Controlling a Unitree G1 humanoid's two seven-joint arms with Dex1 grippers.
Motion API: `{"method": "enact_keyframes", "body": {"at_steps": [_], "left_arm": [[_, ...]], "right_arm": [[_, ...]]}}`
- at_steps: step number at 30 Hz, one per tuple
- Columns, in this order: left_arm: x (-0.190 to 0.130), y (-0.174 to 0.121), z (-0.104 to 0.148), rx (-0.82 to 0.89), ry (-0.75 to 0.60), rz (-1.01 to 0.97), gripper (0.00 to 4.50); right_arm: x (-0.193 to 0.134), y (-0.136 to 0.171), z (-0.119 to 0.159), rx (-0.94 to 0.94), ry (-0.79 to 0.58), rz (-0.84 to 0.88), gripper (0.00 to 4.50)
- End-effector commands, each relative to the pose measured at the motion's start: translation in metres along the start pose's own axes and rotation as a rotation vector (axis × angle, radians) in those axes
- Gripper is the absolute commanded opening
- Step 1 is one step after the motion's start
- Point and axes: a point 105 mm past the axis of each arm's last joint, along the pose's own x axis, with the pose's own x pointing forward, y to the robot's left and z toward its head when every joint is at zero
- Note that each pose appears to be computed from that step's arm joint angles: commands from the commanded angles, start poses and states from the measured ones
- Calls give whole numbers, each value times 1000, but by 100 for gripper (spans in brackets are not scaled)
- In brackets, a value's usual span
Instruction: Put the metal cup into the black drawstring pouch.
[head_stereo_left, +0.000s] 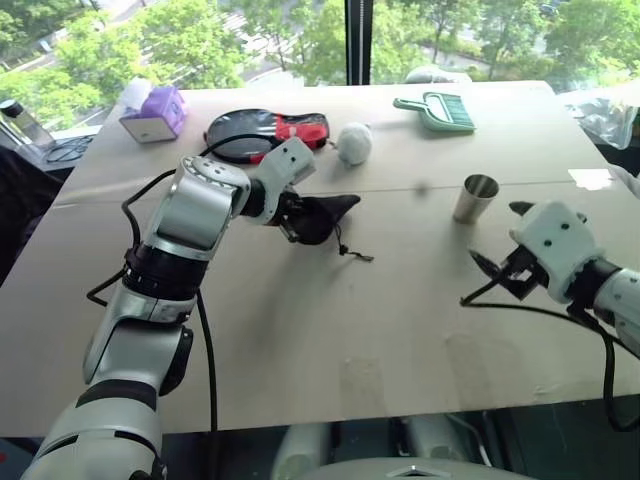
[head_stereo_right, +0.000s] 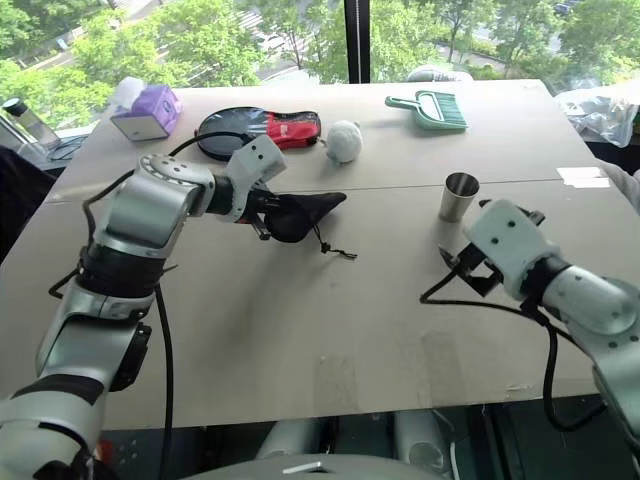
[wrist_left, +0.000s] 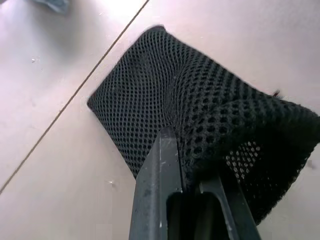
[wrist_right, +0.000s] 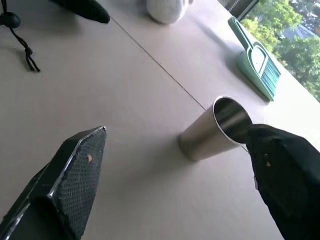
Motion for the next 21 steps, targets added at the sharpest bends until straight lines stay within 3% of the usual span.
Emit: {"method": "enact_keyframes", "body": {"at_steps": [1, 5, 12, 16, 21], "left_arm": [[-9, -13, 2, -81, 19, 68, 6], [8, -25, -13, -182, 25, 115, 6], [16, -25, -15, -260, -32, 203, 6], [14, -26, -24, -274, -34, 216, 0], [10, -24, -18, -307, -82, 219, 0]], "right_arm": [[20, -9, 0, 86, 66, 37, 450], [47, -21, -7, 112, 156, 65, 450], [75, -36, -34, 127, 277, 92, 450], [90, -44, -47, 103, 324, 95, 349], [95, -51, -49, 58, 325, 112, 137]]}}
